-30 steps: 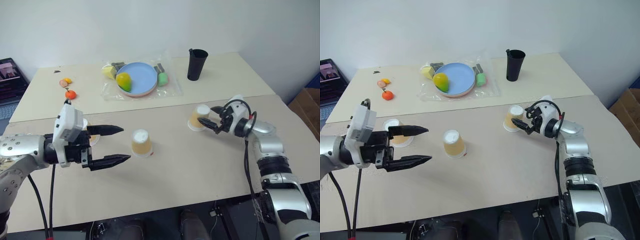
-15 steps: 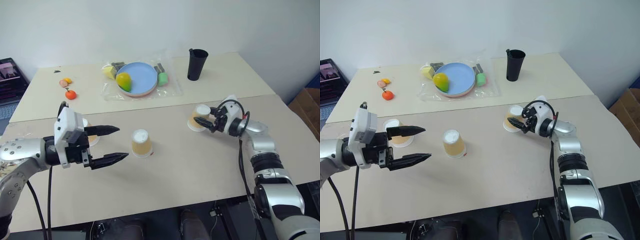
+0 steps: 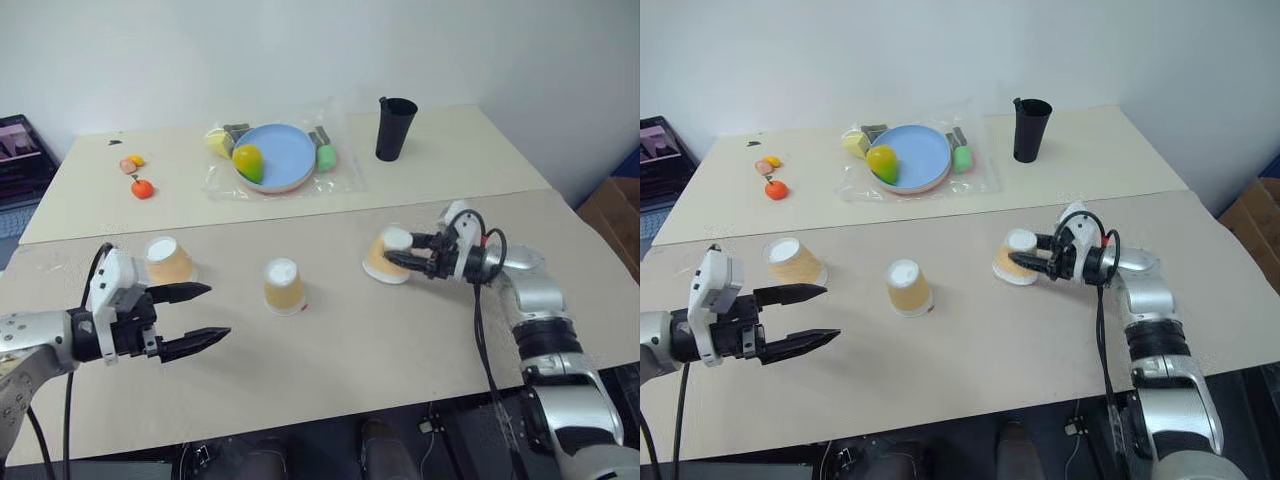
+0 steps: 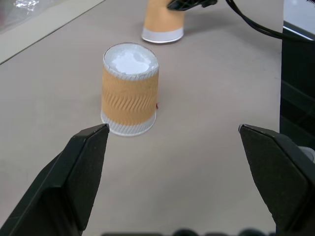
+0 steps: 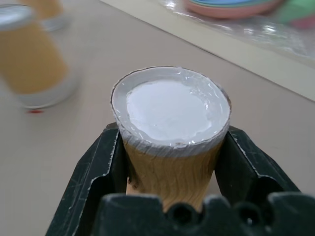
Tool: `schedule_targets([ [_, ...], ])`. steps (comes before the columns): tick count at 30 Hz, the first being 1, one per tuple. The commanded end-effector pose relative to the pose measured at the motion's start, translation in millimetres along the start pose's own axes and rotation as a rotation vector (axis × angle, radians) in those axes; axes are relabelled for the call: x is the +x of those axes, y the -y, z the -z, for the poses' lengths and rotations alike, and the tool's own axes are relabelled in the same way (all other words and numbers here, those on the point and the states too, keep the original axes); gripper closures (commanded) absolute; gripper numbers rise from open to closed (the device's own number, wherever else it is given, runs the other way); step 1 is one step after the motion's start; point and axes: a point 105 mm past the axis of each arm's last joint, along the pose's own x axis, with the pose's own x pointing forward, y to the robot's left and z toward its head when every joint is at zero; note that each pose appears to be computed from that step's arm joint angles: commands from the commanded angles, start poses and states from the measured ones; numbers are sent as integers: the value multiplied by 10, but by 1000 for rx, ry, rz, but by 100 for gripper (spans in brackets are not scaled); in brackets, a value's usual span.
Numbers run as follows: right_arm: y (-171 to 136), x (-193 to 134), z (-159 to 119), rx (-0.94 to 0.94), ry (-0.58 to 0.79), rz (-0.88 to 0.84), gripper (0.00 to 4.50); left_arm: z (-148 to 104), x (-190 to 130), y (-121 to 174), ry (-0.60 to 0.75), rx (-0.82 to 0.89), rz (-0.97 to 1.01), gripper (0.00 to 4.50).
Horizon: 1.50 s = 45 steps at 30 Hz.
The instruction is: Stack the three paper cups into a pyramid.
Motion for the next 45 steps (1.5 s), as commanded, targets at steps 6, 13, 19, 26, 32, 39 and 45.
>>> schedule_targets([
  [6, -416, 309, -240, -106, 41, -159, 201, -81, -42, 88, 32, 46, -12, 0],
  [13, -255, 573, -415, -188, 94, -115, 201, -101, -49, 108, 35, 51, -15, 0],
  [19, -224, 632, -381, -177, 94, -137, 201, -141, -13, 145, 53, 58, -4, 0],
  [26, -301, 679, -326, -170, 90, -179, 201, -182, 2, 159, 71, 66, -6, 0],
  [32, -299, 746, -306, -158, 95, -178, 201, -196, 9, 178, 79, 67, -3, 0],
  [39, -289, 841, -245, -151, 88, -178, 201, -195, 11, 182, 82, 63, -7, 0],
  [45, -173, 905, -182, -162, 80, -108, 130, -200, 22, 185, 89, 62, -8, 0],
])
